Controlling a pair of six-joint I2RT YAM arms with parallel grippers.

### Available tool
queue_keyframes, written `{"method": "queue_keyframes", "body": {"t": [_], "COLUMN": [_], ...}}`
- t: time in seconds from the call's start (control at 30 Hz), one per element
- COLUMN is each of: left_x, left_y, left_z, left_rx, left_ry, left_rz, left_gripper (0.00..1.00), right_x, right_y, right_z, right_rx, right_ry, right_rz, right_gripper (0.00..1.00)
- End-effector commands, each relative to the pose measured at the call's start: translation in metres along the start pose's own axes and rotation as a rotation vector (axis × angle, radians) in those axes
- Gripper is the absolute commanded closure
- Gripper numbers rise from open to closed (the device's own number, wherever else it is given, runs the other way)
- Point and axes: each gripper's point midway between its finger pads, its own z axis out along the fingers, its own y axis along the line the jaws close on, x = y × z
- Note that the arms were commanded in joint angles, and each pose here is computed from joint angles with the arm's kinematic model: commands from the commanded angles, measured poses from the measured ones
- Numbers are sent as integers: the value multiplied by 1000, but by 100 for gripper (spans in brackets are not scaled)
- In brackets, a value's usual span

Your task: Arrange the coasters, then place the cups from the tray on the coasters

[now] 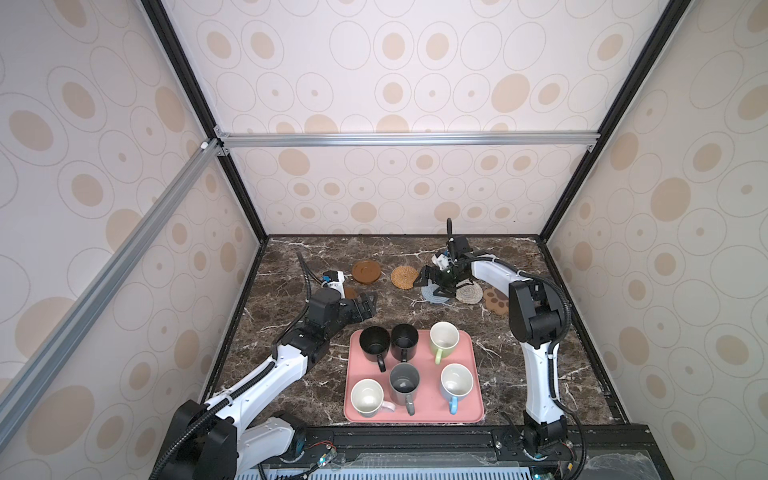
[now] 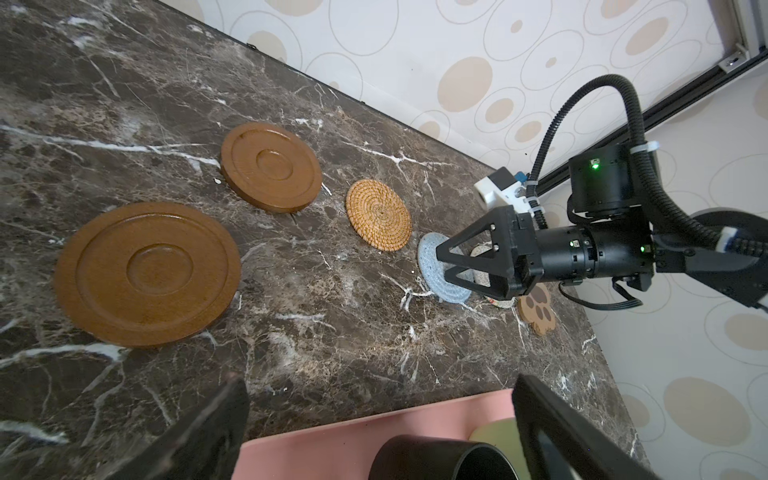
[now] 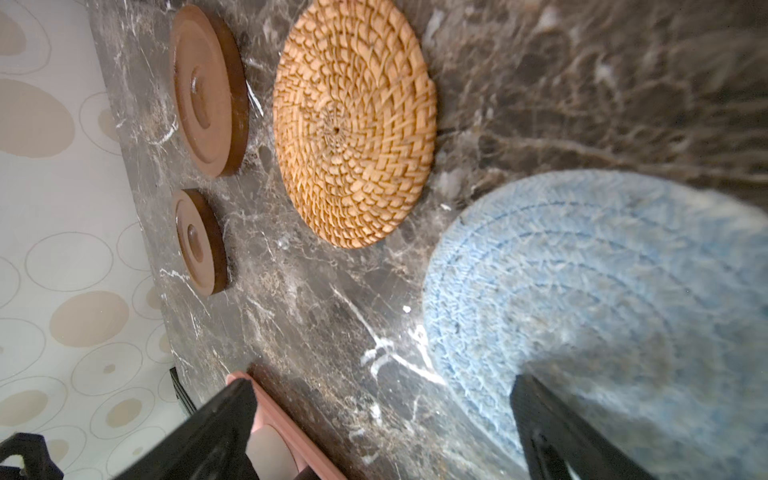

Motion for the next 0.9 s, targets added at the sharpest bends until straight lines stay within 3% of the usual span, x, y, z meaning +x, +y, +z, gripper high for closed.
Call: {"method": "queue_keyframes", "body": {"t": [0.0, 0.43, 0.87], "left_x": [-6, -3, 1], "left_y": [1, 2, 5], "left_z": [-3, -6, -7], "left_rx": [-4, -4, -3], "left_ry": [-30, -22, -18], "left_rz": [-24, -40, -52], "left_gripper": [0, 0, 0], "right_x": [-3, -43, -53], "right_y": [-14, -30, -49], "right_z": [12, 9, -3], "right_rx": [41, 133, 155], "right_ry": [12, -58, -86], "right_rz": [20, 27, 77], "right_gripper": [0, 0, 0]}}
